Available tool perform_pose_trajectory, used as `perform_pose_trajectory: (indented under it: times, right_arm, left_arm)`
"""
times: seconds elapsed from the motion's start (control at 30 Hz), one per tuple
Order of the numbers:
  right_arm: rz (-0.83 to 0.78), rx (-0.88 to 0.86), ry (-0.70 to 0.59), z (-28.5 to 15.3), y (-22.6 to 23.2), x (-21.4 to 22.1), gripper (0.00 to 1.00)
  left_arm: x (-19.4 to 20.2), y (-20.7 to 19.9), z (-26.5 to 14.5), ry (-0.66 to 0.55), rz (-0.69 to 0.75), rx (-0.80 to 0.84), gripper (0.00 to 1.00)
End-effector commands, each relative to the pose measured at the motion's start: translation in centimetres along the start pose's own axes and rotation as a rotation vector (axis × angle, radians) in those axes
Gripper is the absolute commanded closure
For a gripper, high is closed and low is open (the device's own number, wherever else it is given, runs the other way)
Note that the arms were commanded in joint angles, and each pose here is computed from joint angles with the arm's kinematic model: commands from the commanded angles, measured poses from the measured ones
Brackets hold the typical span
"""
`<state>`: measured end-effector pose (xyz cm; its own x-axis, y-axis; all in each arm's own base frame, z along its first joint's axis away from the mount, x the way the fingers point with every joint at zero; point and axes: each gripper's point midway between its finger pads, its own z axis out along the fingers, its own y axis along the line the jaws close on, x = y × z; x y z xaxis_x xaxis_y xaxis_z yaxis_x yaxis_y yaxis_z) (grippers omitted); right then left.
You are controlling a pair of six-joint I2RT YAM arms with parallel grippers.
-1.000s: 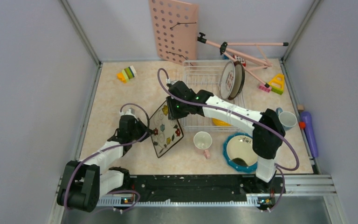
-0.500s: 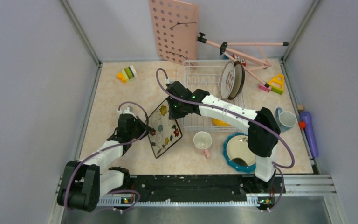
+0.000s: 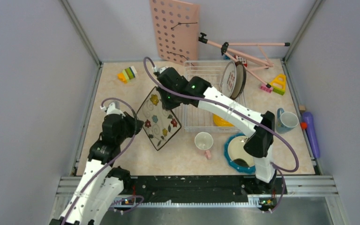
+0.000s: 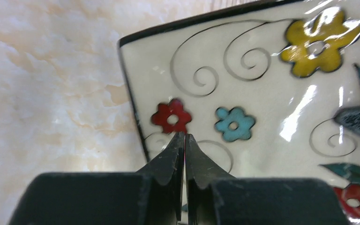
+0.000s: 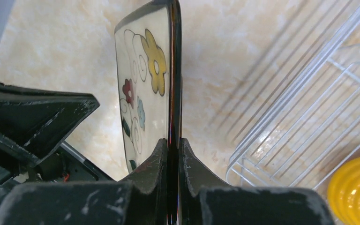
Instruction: Load the mixed dishes into the dish rack
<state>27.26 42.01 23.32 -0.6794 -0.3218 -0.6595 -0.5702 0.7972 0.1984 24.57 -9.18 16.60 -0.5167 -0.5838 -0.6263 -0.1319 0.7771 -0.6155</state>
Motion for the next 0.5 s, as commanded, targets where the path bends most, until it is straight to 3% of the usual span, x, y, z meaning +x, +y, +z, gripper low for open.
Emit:
perform_pose_trajectory:
  times: [0.0,0.3,0.47]
  right_arm:
    - [0.02,-0.043,-0.301,-7.4,0.9,-9.4,1.0]
    - [0.075,0.09,-0.51,-16.6,-4.8,-13.9,1.0]
    - [0.109,0.315,-0.59,-21.5,-10.6,-14.0,1.0]
  left_arm:
    - [-3.1,0.0,-2.9,-0.111,0.029,-0.063,0.92]
    - [-6.9,-0.9,-7.3,-0.308,0.024,-0.046,0.9]
    - [-7.1,-1.8,-7.4,-0.311,0.034,-0.005,0.88]
